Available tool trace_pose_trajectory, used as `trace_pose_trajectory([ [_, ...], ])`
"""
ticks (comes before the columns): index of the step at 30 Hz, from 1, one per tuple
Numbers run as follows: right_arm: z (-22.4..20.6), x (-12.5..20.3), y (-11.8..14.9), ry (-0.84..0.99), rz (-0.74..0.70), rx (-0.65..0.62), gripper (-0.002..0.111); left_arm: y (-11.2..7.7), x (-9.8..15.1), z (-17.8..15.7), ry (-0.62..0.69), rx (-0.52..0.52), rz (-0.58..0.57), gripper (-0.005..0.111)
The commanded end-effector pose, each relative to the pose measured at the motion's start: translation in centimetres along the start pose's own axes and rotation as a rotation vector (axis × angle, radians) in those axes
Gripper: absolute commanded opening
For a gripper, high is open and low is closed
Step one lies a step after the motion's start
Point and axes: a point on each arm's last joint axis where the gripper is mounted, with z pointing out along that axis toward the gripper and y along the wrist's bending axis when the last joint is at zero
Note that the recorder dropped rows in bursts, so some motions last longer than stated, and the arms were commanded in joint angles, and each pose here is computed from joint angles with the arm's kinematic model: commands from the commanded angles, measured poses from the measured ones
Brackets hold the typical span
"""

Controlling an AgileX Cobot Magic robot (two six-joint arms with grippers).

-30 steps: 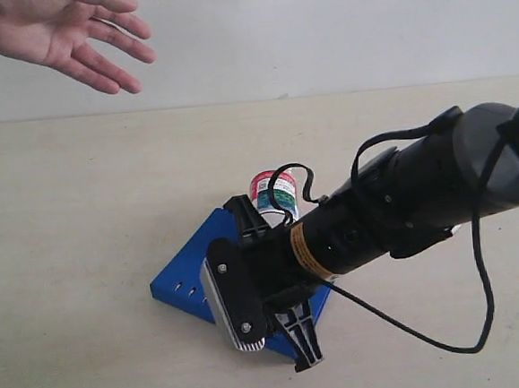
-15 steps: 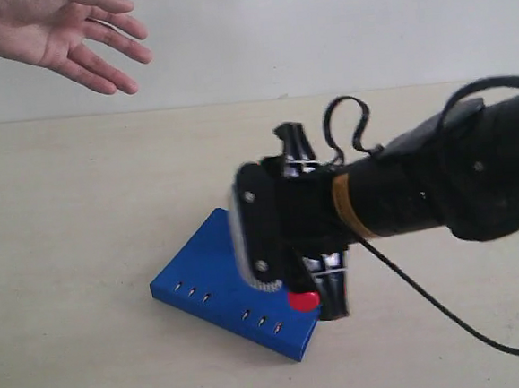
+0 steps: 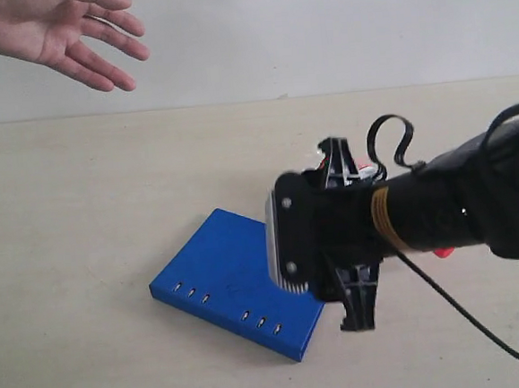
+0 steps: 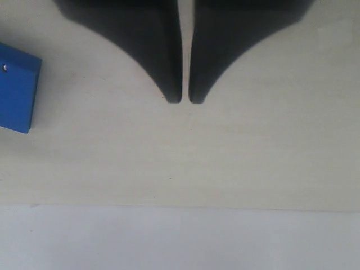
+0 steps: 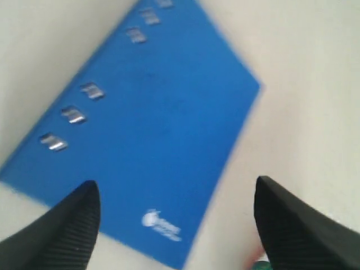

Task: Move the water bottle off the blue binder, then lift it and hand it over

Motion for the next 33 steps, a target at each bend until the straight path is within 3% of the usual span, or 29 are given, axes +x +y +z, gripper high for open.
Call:
trace_pose_trajectory([
  [1, -2.2, 0.6, -3.8, 0.174, 0.296, 0.237, 0.069, 0.0, 0.0, 0.1, 0.001, -0.001, 0.006, 0.004],
  [3, -3.4, 2.9, -5.4, 0.351, 0.524, 0.378, 0.069, 0.0, 0.0, 0.1, 0.001, -0.001, 0.006, 0.004],
  [5, -4.0, 5.2, -5.7, 0.415, 0.731, 0.444, 0.069, 0.0, 0.0, 0.1, 0.001, -0.001, 0.006, 0.004],
  [10, -4.2, 9.7, -4.6, 0.41, 1.052, 0.403, 0.069, 0.0, 0.0, 0.1, 0.001, -0.001, 0.006, 0.004],
  [20, -4.1, 13.2, -4.8, 0.438, 1.163, 0.419, 0.069, 0.0, 0.0, 0.1, 0.001, -0.001, 0.006, 0.004],
  [25, -2.9, 13.3, -4.4, 0.399, 1.224, 0.379, 0.069, 0.0, 0.0, 0.1, 0.001, -0.001, 0.006, 0.004],
  [33, -2.7, 13.3, -4.4, 0.393, 1.208, 0.367, 0.069, 0.0, 0.0, 0.1, 0.001, -0.001, 0.006, 0.004],
])
